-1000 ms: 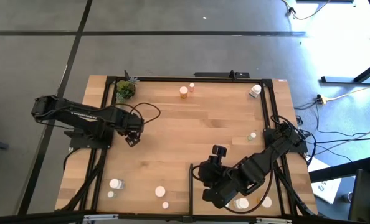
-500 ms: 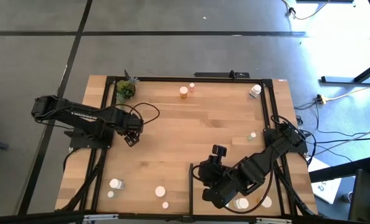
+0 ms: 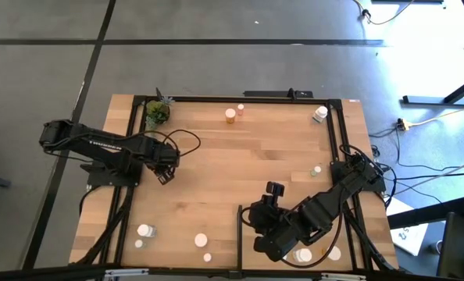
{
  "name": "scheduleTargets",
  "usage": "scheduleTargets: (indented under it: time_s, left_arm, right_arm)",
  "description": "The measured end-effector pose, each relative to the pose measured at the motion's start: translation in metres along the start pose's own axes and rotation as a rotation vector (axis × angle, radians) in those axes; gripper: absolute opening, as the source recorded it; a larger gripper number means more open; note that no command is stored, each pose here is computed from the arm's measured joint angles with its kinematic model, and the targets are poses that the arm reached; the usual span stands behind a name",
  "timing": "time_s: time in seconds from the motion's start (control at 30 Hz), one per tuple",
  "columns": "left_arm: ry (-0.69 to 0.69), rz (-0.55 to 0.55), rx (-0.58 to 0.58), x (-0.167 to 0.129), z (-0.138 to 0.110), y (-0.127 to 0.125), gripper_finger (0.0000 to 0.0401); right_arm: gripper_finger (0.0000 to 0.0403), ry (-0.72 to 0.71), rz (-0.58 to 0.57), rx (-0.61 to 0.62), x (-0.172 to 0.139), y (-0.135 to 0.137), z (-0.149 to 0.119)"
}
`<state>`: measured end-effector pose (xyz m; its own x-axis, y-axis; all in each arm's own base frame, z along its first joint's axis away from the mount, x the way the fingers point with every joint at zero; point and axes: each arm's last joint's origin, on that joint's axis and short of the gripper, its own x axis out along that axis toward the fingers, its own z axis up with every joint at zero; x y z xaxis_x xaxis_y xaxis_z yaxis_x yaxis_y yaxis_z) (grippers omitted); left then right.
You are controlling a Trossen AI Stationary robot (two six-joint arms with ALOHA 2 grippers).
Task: Pick and place medicine bottles onto shelf by color
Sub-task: Put the middle pink pill bottle on the shelf
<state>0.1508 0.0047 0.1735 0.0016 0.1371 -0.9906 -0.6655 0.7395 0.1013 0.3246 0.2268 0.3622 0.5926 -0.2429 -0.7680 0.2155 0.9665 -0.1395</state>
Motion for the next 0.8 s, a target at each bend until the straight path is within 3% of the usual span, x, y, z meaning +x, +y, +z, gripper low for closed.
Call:
scheduleTargets:
  time_s: [0.3,0.53,0.8]
  left_arm:
    - [-0.037,-0.035,0.000,-0.013,0.007,-0.005,0.0088]
    - [-0.160,-0.124,0.076,-0.053,0.026,-0.020,0.0088]
    - [-0.273,-0.146,0.206,-0.095,0.063,-0.048,0.0087]
  right_arm:
    - [0.0181,0.002,-0.001,-0.001,0.000,0.000,0.000]
    - [0.0181,0.022,-0.017,-0.019,0.000,-0.002,-0.002]
    - [0.0181,0.027,-0.018,-0.018,0.000,-0.002,-0.003]
